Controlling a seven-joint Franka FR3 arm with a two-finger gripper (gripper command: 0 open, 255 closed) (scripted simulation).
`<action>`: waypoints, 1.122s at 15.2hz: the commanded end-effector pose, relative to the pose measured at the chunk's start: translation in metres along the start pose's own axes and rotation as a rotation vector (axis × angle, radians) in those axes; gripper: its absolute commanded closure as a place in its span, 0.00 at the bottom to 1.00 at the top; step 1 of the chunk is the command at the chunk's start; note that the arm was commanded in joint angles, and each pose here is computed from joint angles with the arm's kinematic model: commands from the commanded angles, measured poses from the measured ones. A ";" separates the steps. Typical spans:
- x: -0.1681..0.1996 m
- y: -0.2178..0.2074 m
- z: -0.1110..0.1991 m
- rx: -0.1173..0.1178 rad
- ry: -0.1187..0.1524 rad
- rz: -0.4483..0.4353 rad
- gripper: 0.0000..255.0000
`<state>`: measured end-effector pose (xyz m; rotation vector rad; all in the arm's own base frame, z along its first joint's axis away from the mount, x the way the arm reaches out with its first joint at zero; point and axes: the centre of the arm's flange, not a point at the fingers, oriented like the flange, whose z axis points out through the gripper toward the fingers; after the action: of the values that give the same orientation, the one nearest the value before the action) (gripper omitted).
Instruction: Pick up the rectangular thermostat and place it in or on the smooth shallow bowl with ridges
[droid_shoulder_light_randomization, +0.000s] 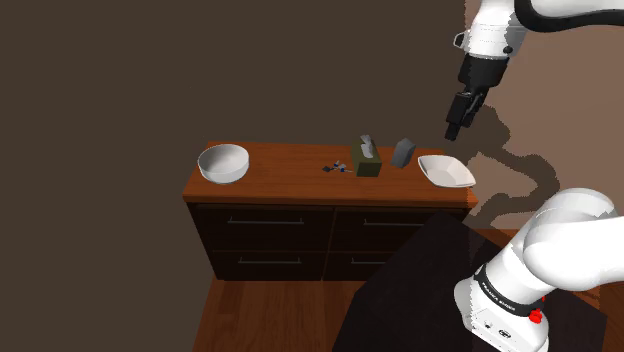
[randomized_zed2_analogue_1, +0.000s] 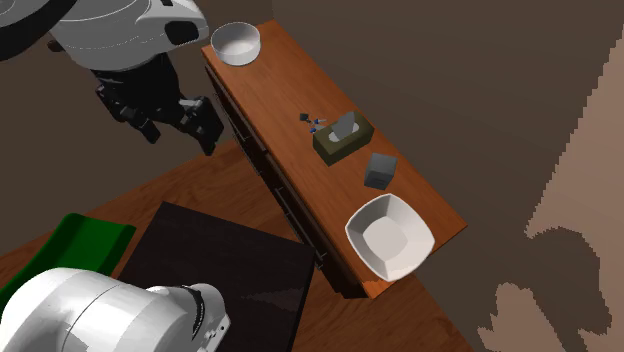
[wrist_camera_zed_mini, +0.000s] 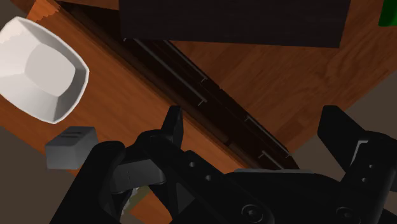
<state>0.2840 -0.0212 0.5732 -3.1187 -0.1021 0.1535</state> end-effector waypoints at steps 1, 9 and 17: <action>0.000 0.000 0.000 0.000 0.000 0.000 0.00; 0.048 0.085 0.049 0.014 -0.024 -0.030 0.00; 0.097 0.167 0.101 0.029 -0.049 -0.060 0.00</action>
<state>0.3753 -0.1690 0.4683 -3.0808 -0.1844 0.2246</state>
